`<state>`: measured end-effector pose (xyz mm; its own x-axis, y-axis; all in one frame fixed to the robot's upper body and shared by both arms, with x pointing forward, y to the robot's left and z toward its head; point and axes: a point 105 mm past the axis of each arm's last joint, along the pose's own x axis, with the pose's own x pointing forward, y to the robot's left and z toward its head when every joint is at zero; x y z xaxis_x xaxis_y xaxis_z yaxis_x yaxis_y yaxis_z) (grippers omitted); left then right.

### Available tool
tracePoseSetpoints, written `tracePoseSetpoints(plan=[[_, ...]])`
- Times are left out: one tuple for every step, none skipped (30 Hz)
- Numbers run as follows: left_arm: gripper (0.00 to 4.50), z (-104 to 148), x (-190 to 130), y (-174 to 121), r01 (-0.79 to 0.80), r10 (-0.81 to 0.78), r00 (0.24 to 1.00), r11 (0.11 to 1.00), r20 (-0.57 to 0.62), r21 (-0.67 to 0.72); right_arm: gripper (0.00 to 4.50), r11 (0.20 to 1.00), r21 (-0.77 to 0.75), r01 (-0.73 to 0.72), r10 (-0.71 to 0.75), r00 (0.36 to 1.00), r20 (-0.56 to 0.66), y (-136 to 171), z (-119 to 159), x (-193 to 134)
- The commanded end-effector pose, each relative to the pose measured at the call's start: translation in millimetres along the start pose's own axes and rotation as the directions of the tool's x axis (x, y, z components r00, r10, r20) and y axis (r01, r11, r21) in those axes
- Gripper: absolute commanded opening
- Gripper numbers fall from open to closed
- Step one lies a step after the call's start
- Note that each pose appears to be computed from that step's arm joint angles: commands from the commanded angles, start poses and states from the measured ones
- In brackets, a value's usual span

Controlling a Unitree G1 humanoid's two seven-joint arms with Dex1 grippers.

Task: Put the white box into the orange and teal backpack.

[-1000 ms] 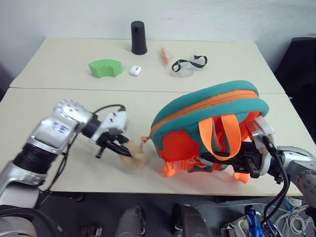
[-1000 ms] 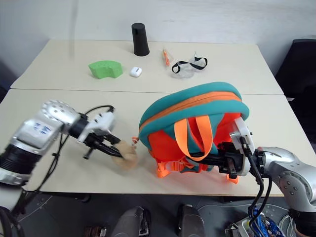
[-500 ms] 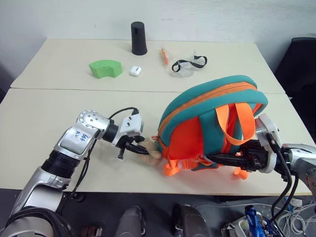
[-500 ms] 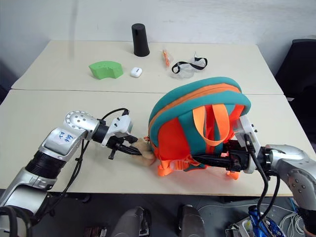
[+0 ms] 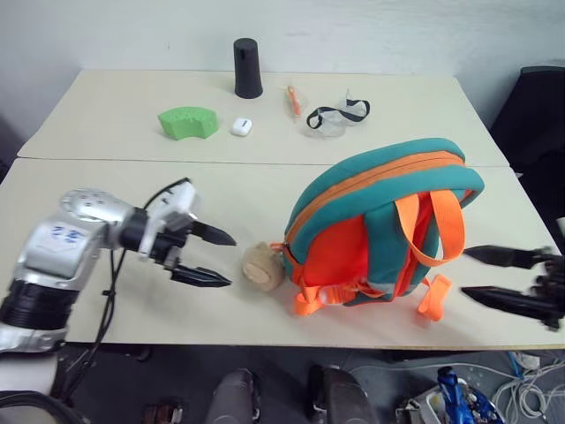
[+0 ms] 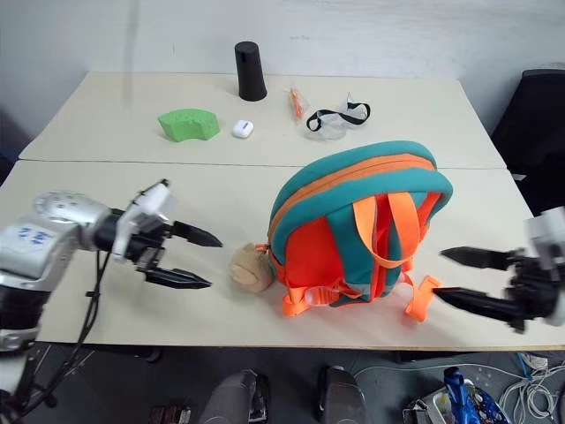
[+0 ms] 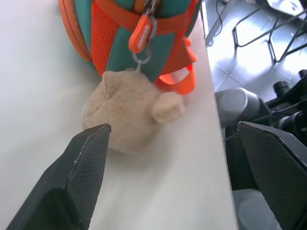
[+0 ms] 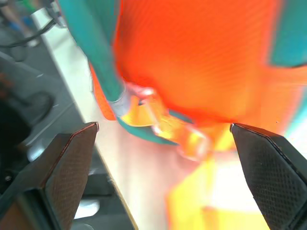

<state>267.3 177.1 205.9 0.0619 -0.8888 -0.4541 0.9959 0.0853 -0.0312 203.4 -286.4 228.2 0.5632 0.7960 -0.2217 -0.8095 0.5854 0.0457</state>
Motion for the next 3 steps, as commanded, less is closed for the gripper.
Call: tracePoseSetpoints(plan=[[4.45,25.0,-19.3,-7.8,-0.048,0.043,0.995,0.998,0.090,0.045,4.50,0.999,-0.038,0.031,-0.028,0.997,0.067,2.0,20.5,-14.4],[4.45,28.0,-20.5,-7.9,-0.060,0.056,0.993,0.997,0.106,0.040,4.50,0.999,-0.033,0.039,-0.036,0.996,0.079,1.0,21.6,-14.9],[4.45,30.1,-20.8,-6.4,-0.083,0.077,0.990,0.995,0.119,0.047,4.50,0.999,-0.033,0.043,-0.040,0.995,0.087,0.5,21.8,-14.0]])
